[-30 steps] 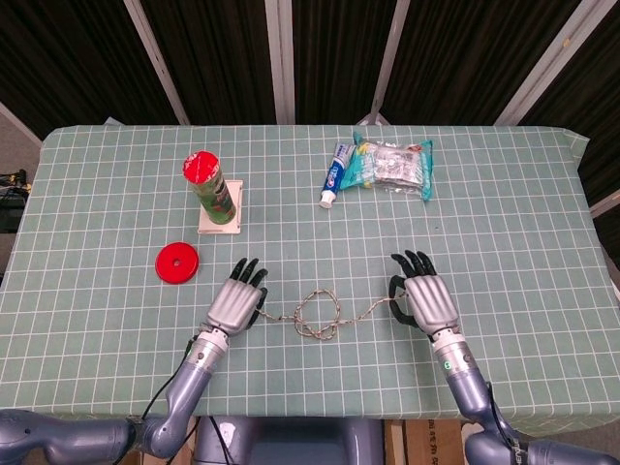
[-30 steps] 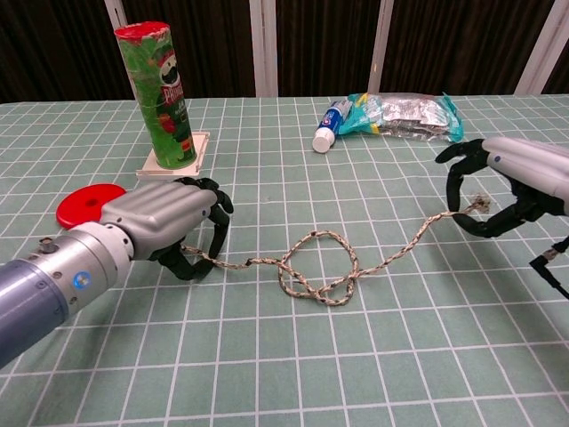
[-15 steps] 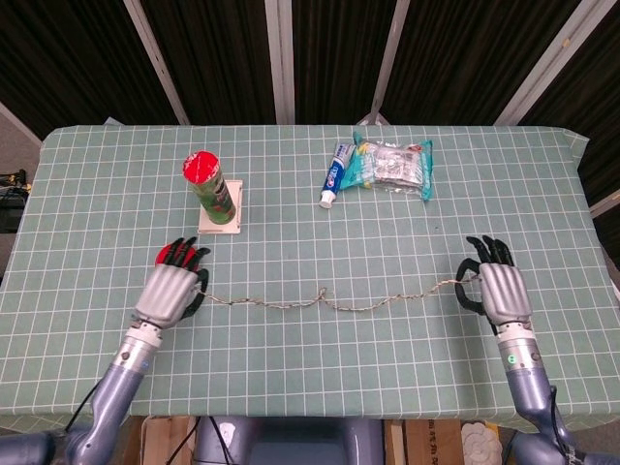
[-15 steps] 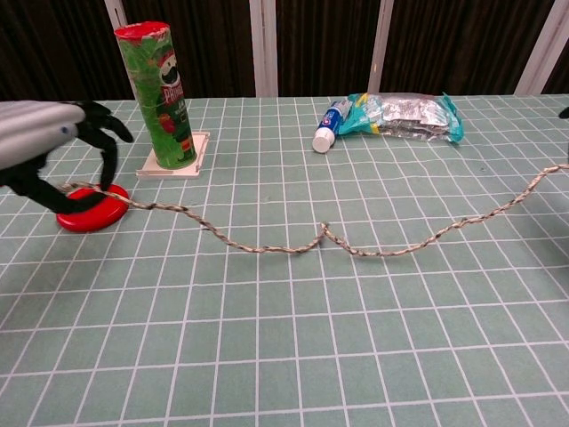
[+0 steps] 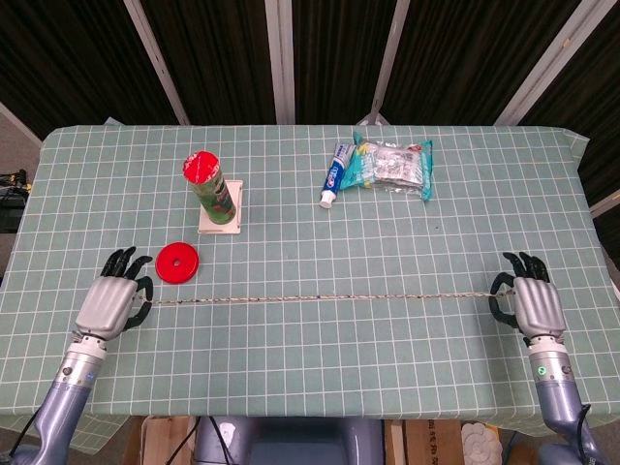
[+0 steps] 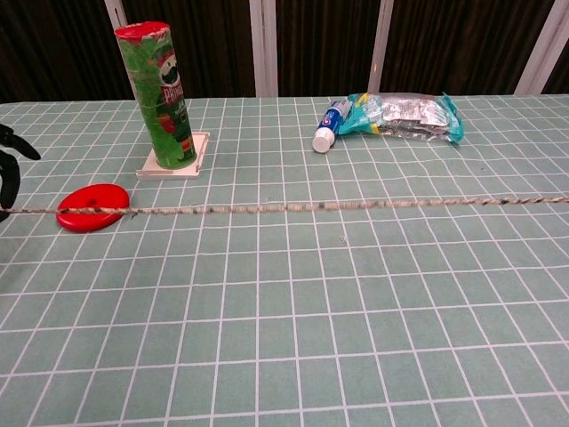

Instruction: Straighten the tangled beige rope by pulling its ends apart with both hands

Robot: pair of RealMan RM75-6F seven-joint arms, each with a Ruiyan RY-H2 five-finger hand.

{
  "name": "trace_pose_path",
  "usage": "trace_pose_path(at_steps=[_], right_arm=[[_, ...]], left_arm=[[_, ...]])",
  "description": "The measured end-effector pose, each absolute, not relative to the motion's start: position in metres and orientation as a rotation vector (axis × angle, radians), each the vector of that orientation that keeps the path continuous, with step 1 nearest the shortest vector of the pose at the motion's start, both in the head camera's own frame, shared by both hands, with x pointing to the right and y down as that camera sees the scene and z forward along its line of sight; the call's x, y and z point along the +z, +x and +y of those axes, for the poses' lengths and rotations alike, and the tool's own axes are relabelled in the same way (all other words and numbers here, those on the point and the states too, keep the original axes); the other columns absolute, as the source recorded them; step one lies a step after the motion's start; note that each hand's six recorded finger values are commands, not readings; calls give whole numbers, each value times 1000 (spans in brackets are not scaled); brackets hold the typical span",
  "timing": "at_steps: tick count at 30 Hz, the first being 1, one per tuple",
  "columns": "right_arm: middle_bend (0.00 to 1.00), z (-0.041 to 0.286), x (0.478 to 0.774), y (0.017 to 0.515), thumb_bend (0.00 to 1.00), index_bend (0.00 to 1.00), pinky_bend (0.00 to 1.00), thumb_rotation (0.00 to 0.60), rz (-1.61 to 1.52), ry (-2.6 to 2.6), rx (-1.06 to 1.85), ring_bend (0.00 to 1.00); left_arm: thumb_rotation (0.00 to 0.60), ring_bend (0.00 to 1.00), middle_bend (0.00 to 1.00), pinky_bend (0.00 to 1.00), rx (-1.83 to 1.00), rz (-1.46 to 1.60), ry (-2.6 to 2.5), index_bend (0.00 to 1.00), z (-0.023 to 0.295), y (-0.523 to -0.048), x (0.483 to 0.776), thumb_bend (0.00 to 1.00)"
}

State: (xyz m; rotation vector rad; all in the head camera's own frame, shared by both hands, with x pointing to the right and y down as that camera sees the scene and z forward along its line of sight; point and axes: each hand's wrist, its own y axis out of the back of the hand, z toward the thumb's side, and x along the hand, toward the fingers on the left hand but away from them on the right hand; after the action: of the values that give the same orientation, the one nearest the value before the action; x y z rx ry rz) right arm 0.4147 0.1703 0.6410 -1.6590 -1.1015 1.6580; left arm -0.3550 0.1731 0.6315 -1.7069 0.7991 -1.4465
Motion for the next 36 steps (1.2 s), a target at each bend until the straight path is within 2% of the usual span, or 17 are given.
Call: trace_pose_path(at_steps=[10, 11, 13, 16, 17, 19, 26, 31, 36], right_arm=[[158, 178, 664, 425, 465, 594, 0, 600, -997, -1633, 1734, 0], [156, 179, 666, 425, 464, 561, 0, 600, -988, -1632, 1739, 0], [134, 180, 672, 424, 464, 455, 0, 600, -965, -1631, 1750, 0], [40, 181, 676, 423, 463, 209, 0, 600, -932, -1636, 1758, 0], [10, 182, 676, 422, 464, 88, 0, 600, -927, -1639, 1757, 0], [0, 182, 676, 423, 464, 2, 0, 600, -919, -1642, 1759, 0], [0, 182, 668, 423, 453, 0, 0, 600, -925, -1639, 1762, 0], [0, 182, 648, 421, 449, 0, 0, 600, -988, -1628, 1722, 0], [0, 184, 621, 416, 447, 0, 0, 600, -1018, -1614, 1605, 0]], left_arm=[[600, 0, 147, 0, -1511, 734, -1718, 606, 187, -353, 667, 515], [600, 0, 143, 0, -1517, 727, -1717, 599, 188, -353, 670, 494], [600, 0, 122, 0, -1532, 713, -1715, 561, 190, -353, 675, 391], [600, 0, 87, 0, -1547, 690, -1705, 480, 190, -354, 678, 278], [600, 0, 79, 0, -1551, 682, -1700, 459, 191, -354, 678, 259], [600, 0, 53, 0, -1562, 669, -1689, 411, 190, -357, 677, 213], [600, 0, 3, 0, -1578, 690, -1684, 270, 188, -367, 661, 145], [600, 0, 0, 0, -1538, 800, -1703, 105, 189, -371, 633, 126], [600, 0, 0, 0, -1416, 875, -1683, 70, 200, -378, 600, 122]])
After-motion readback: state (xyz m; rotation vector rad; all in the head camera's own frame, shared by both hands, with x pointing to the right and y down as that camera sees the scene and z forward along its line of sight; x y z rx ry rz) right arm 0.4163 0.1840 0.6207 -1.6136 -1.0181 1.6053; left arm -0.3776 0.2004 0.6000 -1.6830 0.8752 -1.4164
